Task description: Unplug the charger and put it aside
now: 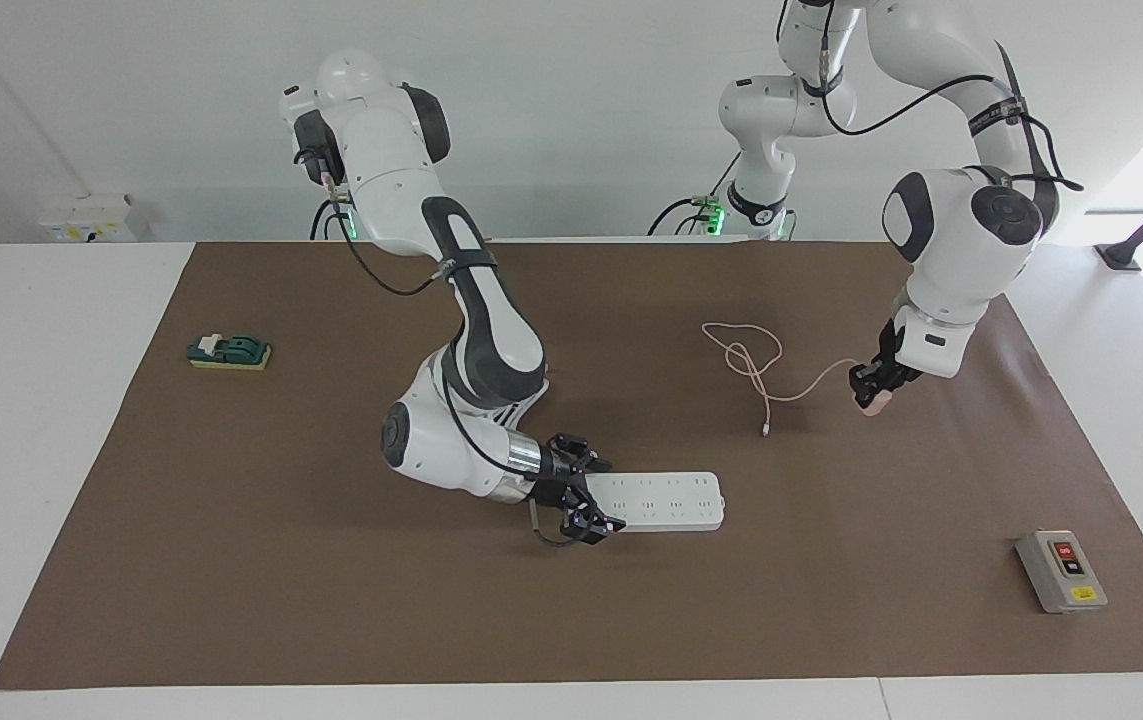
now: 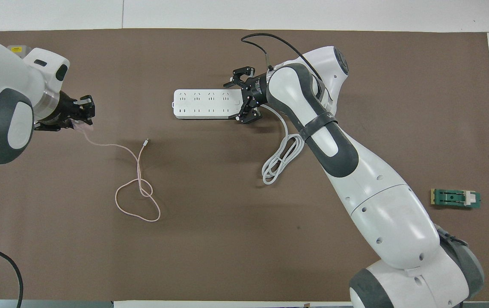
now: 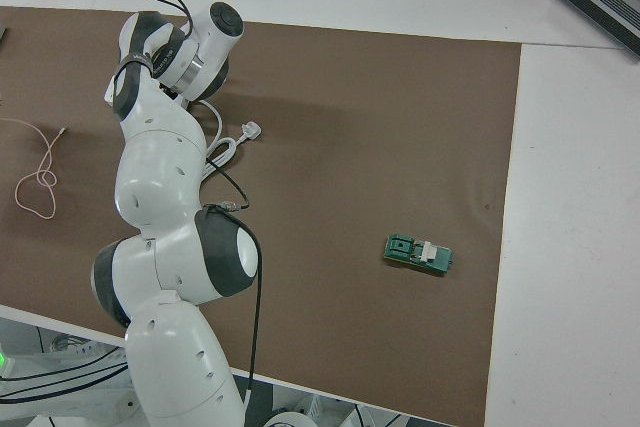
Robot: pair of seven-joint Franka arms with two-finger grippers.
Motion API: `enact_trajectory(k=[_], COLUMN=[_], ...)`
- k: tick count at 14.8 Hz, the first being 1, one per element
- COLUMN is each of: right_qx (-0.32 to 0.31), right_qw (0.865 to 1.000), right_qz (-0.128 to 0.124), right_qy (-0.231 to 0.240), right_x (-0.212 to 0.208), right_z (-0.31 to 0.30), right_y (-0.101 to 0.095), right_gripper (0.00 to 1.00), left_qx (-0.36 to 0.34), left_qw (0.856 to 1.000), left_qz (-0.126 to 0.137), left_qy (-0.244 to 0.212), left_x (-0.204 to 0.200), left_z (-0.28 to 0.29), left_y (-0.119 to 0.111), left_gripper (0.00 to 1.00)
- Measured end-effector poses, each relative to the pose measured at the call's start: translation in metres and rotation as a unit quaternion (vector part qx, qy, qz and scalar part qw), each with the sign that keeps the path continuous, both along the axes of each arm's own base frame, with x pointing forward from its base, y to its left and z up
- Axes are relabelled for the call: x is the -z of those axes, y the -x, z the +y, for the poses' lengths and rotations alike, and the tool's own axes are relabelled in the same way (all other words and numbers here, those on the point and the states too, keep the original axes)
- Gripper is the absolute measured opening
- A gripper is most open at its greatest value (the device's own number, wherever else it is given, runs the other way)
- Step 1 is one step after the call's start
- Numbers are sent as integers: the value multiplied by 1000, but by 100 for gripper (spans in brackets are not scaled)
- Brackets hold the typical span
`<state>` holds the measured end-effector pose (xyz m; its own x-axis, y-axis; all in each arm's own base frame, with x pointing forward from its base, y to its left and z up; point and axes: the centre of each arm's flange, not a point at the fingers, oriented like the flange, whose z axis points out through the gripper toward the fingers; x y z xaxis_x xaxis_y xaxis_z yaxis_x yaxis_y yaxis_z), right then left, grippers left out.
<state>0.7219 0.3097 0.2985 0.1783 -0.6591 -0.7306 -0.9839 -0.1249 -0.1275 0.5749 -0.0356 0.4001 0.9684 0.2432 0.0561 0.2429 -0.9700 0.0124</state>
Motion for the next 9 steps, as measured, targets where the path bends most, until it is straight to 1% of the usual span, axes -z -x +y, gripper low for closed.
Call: enact_trajectory(k=[1, 2, 4, 5, 6, 7, 8, 9], right_qx=[-6, -16, -42, -58, -80, -109, -141, -174], right_qw=[1000, 998, 995, 992, 988, 983, 976, 967], right_qz=[-17, -31, -43, -47, -54, -66, -80, -94], right_qy=[23, 47, 83, 100, 119, 134, 148, 158], right_x=[-27, -45, -82, -98, -112, -125, -137, -148], right_z=[-11, -20, -41, -53, -67, -81, -98, -116], right_y=[4, 8, 17, 21, 25, 28, 31, 34], right_gripper=[100, 100, 100, 100, 100, 100, 100, 100], left_qx=[4, 3, -2, 0, 4, 5, 3, 2], left_qw=[1000, 1000, 1000, 1000, 999, 999, 999, 999], left_qz=[-1, 8, 24, 30, 36, 41, 44, 44], left_qy=[1, 0, -1, -1, -1, 0, 1, 1], left_x=[26, 37, 50, 51, 51, 46, 37, 25], left_z=[1, 6, 31, 50, 69, 88, 102, 110], left_y=[18, 25, 33, 35, 37, 39, 40, 38], left_gripper=[31, 37, 63, 74, 87, 98, 100, 100])
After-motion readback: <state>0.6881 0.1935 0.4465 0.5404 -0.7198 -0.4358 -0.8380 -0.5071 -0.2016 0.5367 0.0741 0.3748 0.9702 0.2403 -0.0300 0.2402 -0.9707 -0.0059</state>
